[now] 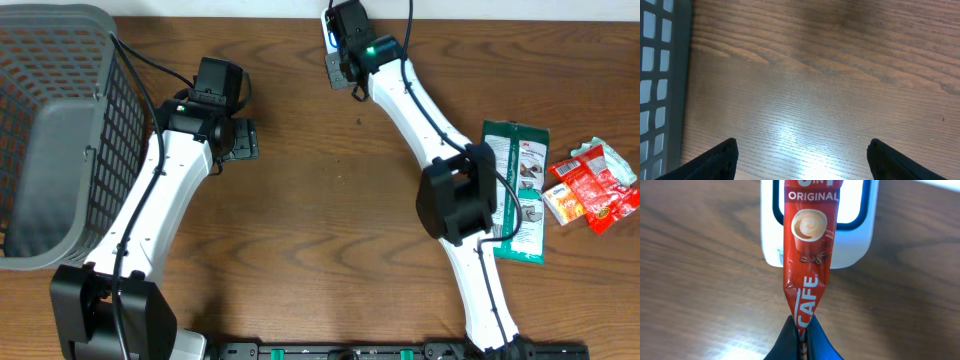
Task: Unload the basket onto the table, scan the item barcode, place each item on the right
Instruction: 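Raise the red Nescafe packet under the white scanner with right gripper, then carry the packet right and lower it onto the green gloves pack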
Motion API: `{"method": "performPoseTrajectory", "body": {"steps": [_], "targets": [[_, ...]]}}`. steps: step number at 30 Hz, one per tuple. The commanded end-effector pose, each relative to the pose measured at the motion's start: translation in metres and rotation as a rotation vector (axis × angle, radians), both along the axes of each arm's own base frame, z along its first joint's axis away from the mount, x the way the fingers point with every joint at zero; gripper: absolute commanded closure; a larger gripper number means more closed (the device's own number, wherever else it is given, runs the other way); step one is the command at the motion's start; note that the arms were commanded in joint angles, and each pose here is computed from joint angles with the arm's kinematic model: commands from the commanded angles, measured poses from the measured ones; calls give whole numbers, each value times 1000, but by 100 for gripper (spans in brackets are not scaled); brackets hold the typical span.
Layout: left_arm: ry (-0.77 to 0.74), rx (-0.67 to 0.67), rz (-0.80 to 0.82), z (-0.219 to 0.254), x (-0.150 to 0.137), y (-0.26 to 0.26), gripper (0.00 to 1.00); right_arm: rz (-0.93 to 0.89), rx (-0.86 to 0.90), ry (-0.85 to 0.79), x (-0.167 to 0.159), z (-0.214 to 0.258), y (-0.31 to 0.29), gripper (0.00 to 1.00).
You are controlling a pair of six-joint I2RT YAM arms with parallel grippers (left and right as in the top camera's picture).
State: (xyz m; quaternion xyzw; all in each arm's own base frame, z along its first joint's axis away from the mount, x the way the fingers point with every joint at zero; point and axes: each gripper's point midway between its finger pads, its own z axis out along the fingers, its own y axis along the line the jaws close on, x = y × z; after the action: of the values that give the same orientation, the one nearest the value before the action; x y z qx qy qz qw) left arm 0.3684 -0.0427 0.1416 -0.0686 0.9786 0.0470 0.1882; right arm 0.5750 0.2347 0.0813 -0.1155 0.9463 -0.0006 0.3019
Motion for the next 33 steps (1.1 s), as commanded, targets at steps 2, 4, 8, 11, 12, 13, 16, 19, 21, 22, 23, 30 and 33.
{"method": "performPoseTrajectory", "body": {"steps": [2,4,8,11,12,13,16,19,21,22,23,30,33], "targets": [[14,13,11,-5,-2,3,17,-30,-24,-30,14,-4,-16,99],[14,13,10,-5,-2,3,17,-36,-18,-41,18,-2,-18,99],[14,13,11,-5,-2,3,17,-40,-13,-53,21,0,-19,99],[14,13,10,-5,-2,3,17,-33,-3,-51,19,5,-18,99],[14,13,11,-5,-2,3,17,-22,11,-46,15,14,-16,99],[14,13,10,-5,-2,3,17,-5,38,-46,8,34,-14,99],[14,13,11,-5,-2,3,17,36,94,-22,-19,85,-13,99],[14,13,10,-5,-2,3,17,42,85,-8,-48,126,-25,99],[14,13,11,-5,-2,3,17,39,45,-8,-70,155,-42,99],[14,13,11,-5,-2,3,17,22,27,-8,-79,166,-52,99],[14,13,11,-5,-2,3,16,7,14,-8,-89,179,-63,99],[14,13,10,-5,-2,3,17,-130,21,75,-156,224,-128,99],[14,13,10,-5,-2,3,17,-145,2,157,-181,221,-141,99]]}}
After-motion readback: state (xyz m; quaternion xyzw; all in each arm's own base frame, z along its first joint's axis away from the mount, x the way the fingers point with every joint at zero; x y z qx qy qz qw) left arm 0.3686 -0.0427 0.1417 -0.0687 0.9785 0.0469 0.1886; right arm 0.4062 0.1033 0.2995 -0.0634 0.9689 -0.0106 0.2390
